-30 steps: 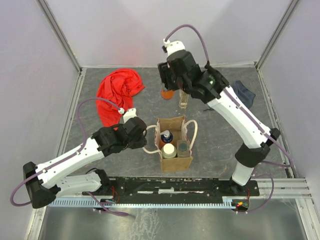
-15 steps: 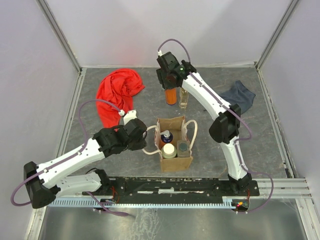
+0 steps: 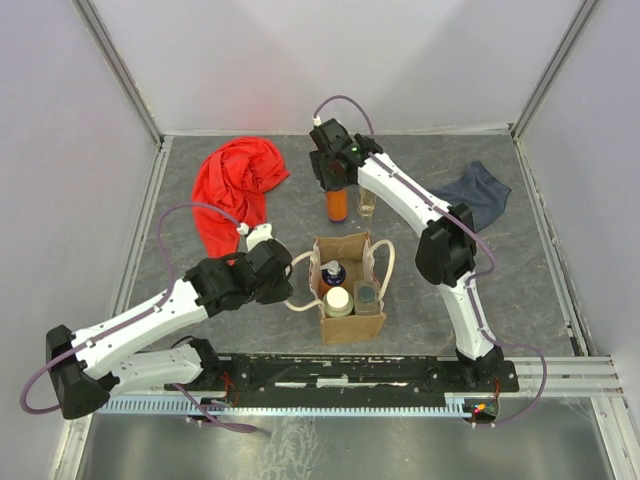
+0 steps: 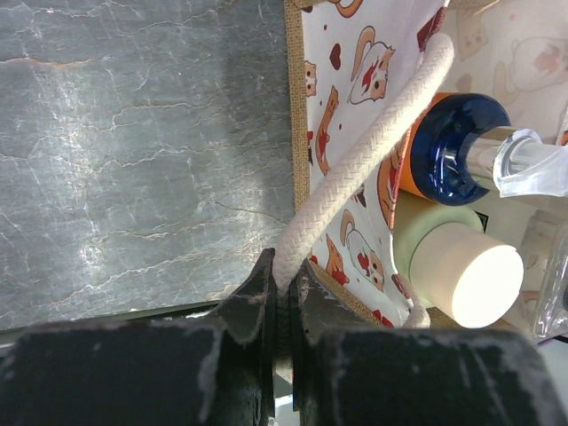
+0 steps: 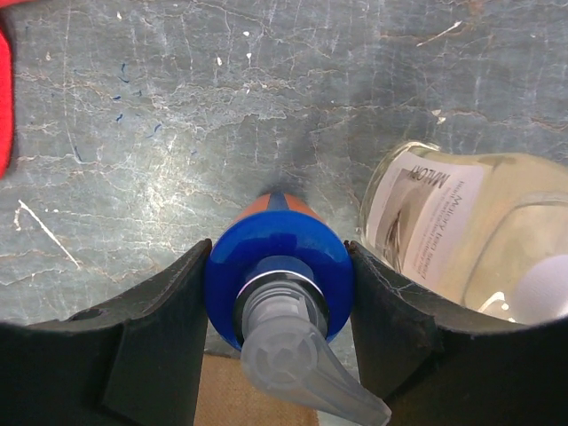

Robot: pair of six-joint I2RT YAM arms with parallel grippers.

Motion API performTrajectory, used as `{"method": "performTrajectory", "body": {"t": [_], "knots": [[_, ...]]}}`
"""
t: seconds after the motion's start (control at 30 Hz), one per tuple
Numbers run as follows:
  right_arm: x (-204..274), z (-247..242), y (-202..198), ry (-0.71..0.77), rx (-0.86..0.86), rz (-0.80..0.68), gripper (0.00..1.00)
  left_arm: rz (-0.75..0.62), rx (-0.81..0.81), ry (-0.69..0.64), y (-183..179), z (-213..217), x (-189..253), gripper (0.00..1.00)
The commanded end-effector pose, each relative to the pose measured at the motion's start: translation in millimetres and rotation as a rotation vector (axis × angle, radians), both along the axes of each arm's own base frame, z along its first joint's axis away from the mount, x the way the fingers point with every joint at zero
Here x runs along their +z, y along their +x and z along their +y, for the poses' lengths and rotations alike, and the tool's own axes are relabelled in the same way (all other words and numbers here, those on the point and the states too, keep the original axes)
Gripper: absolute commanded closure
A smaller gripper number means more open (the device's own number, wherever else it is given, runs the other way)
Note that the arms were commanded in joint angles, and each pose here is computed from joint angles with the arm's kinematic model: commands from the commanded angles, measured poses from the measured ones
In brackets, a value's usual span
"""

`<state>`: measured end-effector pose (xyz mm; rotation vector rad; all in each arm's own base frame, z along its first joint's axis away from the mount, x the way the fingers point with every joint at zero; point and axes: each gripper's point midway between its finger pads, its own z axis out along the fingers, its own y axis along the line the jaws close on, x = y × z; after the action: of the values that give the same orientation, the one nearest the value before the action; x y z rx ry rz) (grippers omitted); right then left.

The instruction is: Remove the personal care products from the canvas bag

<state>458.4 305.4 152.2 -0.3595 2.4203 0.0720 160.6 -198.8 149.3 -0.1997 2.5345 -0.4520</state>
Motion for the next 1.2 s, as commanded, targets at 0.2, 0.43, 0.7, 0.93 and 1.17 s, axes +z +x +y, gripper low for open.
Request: {"method": "performTrajectory", "body": {"t": [0.2, 0.43, 0.7, 0.93, 1.17], "knots": [[-0.4, 3.0, 11.6, 0.023, -0.036, -0.058, 0.42, -0.02, 0.036, -0.046, 0.7, 2.4, 11.8, 0.91], [3.6, -8.0, 1.7, -0.01, -0.031, -0.051, 0.17, -0.016, 0.035, -0.044, -0.3, 3.0, 10.9, 0.9], [115.3, -22.5, -57.9, 0.028, 0.009, -0.286, 0.07, -0.022, 0.039, -0.036, 2.0, 2.3, 9.2, 0.9], [128.0, -23.0, -146.2, 0.104, 0.122, -0.178, 0.11, -0.006, 0.02, -0.01, 5.8, -4.8, -0.1, 0.9], [75.1, -19.7, -210.0, 0.188, 0.224, 0.004, 0.13, -0.014, 0.046, 0.009, 9.7, -2.2, -3.6, 0.92]]}}
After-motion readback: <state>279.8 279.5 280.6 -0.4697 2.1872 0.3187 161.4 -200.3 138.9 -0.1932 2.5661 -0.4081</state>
